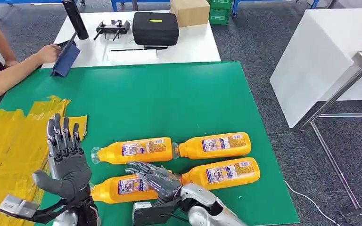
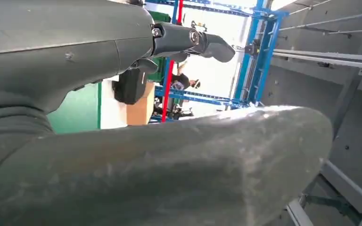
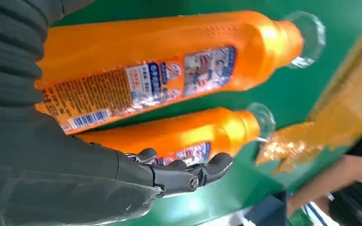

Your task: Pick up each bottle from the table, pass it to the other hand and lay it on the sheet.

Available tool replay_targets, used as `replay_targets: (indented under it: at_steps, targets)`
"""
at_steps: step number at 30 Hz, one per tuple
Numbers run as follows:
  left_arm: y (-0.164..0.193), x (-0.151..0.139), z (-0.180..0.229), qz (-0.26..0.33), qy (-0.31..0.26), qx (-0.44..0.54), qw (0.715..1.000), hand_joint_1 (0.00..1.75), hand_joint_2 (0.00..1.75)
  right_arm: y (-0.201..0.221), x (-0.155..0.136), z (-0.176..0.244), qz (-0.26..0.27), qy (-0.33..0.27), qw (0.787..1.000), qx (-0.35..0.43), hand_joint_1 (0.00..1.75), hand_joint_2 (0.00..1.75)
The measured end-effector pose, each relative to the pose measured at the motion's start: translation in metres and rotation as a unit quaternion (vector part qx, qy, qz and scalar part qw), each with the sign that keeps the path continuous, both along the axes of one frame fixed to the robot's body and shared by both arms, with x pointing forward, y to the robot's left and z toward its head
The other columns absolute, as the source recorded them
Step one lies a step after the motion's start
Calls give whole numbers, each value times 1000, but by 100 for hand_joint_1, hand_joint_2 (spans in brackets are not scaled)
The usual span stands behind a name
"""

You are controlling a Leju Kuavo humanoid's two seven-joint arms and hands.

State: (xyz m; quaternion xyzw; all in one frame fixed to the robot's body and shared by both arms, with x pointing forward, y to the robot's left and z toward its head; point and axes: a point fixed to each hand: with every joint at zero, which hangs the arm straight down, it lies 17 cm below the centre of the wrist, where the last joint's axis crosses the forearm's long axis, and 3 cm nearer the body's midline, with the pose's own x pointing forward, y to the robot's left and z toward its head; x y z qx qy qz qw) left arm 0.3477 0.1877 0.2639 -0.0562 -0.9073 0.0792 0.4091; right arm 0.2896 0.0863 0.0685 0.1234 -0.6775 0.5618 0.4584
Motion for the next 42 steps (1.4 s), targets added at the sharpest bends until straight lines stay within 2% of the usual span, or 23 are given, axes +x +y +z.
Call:
replay_targets:
  at_steps: [8,15,24,25,26,27,34,42]
  targets:
    - [0,1,-2,-3,2,-1,1000,0,0,0,1,-27,13,-20,997,-72,0,175]
    - [-4,3,-5,-12,6,-2,1000,0,0,-2,2,-60,61,-44,981,-180,0,175]
    - [-5,6,-9,-15,11,-2,1000,0,0,-6,4,-77,97,-57,964,-241,0,175]
    - [-5,7,-9,-16,10,-2,1000,0,0,-7,3,-80,107,-53,960,-252,68,175]
    - [-6,9,-8,-17,9,-2,1000,0,0,-7,2,-81,117,-48,958,-258,159,175]
    - [-7,10,-8,-18,9,-2,1000,0,0,-9,2,-83,125,-42,955,-265,175,175]
    - [-10,17,-10,-29,12,-12,999,0,0,-19,3,-94,147,-21,942,-300,175,175]
    - [-11,21,-4,-28,7,-27,999,0,0,-20,4,-98,147,-10,936,-320,175,175]
